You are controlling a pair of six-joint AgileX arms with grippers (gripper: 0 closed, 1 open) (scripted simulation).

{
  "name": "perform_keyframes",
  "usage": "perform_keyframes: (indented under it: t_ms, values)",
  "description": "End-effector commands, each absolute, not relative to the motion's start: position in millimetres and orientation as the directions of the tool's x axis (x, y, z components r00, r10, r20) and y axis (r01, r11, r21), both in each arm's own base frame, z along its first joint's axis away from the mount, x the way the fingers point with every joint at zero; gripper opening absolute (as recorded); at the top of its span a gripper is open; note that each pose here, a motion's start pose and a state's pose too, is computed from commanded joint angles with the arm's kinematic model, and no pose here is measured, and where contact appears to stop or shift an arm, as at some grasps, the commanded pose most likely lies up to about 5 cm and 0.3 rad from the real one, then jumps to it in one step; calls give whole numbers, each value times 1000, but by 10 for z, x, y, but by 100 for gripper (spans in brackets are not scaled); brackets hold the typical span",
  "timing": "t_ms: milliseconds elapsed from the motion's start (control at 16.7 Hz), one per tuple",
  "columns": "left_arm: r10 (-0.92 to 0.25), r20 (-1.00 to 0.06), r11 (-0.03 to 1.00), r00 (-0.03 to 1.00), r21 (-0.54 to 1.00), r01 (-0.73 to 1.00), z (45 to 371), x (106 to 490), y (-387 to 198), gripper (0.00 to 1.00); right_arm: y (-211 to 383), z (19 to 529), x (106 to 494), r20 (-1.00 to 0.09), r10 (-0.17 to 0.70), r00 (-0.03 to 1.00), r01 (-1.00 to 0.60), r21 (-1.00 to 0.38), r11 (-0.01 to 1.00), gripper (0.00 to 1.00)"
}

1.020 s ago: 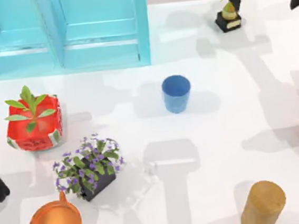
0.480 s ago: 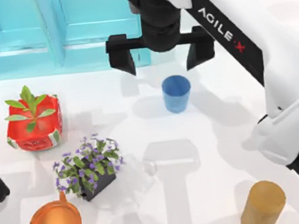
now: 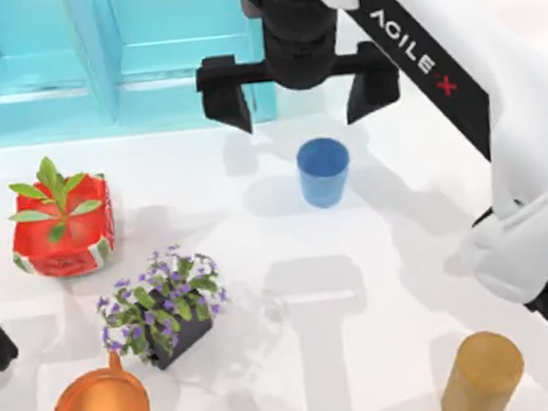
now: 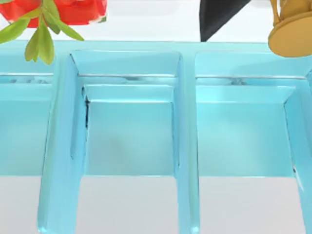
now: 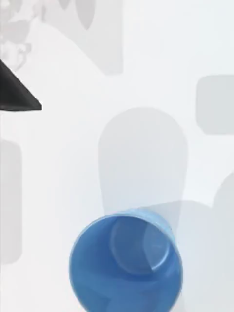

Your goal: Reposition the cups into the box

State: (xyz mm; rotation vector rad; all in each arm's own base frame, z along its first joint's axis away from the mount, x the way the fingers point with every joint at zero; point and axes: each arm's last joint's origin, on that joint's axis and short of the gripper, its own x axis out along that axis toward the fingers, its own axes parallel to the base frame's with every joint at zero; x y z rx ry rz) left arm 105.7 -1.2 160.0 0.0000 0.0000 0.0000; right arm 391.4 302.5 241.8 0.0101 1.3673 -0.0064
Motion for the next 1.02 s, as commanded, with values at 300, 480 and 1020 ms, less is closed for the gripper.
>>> perform_keyframes:
  t_ms: [300, 480, 1020]
  values:
    - [0, 0, 1000, 1000, 0, 0, 1600, 1057, -12, 100, 3018, 2150, 3947, -981, -7, 191, 8, -6, 1000, 100]
    - [0, 0, 1000, 1000, 0, 0, 1600, 1057, -12, 100, 3034, 1771, 4055, -980, -3, 198, 8, -1, 1000, 100]
    - [0, 0, 1000, 1000, 0, 0, 1600, 1057, -12, 100, 3060, 1336, 4166, -980, -2, 199, 10, 0, 1000, 100]
